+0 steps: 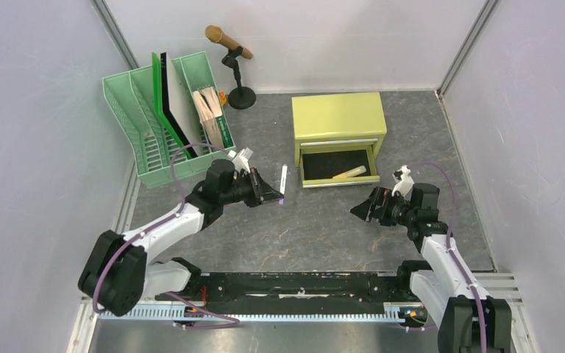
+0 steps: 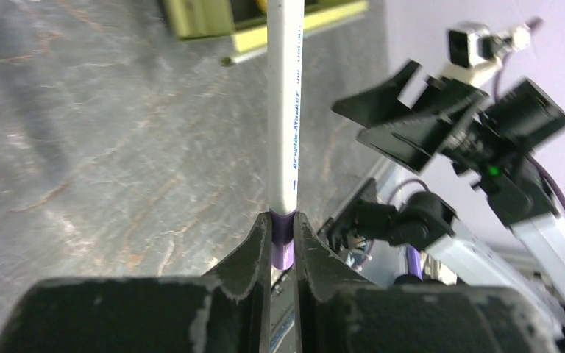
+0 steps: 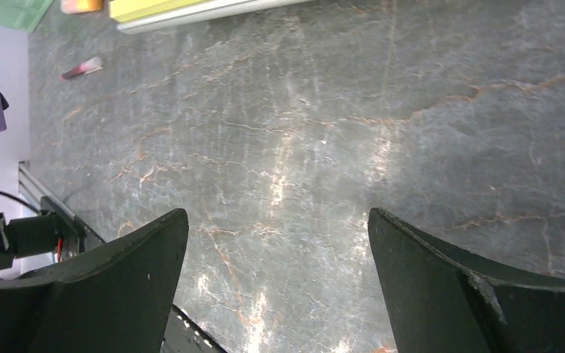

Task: Organize the desk
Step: Pick up the stationery from the center of the board, then place the stationery in the drawer.

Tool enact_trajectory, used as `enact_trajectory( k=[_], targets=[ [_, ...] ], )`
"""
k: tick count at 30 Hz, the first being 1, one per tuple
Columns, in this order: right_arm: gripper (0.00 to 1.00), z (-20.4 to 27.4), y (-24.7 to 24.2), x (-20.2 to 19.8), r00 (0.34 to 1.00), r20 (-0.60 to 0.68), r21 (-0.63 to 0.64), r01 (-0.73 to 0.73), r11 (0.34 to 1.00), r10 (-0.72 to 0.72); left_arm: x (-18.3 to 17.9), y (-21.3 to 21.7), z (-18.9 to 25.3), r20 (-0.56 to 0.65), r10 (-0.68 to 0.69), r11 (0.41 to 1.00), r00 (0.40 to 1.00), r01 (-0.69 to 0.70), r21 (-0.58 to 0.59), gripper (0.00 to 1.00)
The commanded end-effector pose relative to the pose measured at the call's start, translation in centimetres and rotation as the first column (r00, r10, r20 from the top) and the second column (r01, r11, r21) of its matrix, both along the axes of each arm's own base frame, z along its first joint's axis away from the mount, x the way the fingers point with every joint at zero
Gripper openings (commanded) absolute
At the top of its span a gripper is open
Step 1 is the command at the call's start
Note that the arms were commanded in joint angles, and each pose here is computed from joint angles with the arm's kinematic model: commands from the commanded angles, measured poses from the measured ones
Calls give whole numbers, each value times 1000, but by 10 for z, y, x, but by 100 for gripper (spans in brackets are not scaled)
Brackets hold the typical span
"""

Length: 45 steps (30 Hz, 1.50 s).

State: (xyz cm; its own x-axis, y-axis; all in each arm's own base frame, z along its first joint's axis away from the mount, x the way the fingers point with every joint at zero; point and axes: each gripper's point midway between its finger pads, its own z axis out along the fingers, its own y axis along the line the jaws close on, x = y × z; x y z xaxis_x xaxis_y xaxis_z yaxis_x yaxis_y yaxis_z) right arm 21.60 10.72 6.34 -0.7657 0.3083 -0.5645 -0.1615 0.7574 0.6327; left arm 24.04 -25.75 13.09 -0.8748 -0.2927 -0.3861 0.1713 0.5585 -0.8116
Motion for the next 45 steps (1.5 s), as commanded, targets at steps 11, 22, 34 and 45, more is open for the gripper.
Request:
enact_trajectory(
  k=[11,22,34,45],
  targets=[
    [94,58,38,5,963,221,170,-197,966,158,-83,-5,1,15,-263,931,965,258,-258,2],
    [90,57,96,-23,964,177,345,-249,905,197,-101,9,-12,15,-212,951,977,210,-225,2],
    [85,93,168,-42,933,189,479,-361,800,308,-98,5,-8,18,-195,957,981,194,-215,2],
    [74,116,215,-41,905,202,531,-423,734,375,-108,-4,-9,19,-239,949,971,237,-210,2]
  ],
)
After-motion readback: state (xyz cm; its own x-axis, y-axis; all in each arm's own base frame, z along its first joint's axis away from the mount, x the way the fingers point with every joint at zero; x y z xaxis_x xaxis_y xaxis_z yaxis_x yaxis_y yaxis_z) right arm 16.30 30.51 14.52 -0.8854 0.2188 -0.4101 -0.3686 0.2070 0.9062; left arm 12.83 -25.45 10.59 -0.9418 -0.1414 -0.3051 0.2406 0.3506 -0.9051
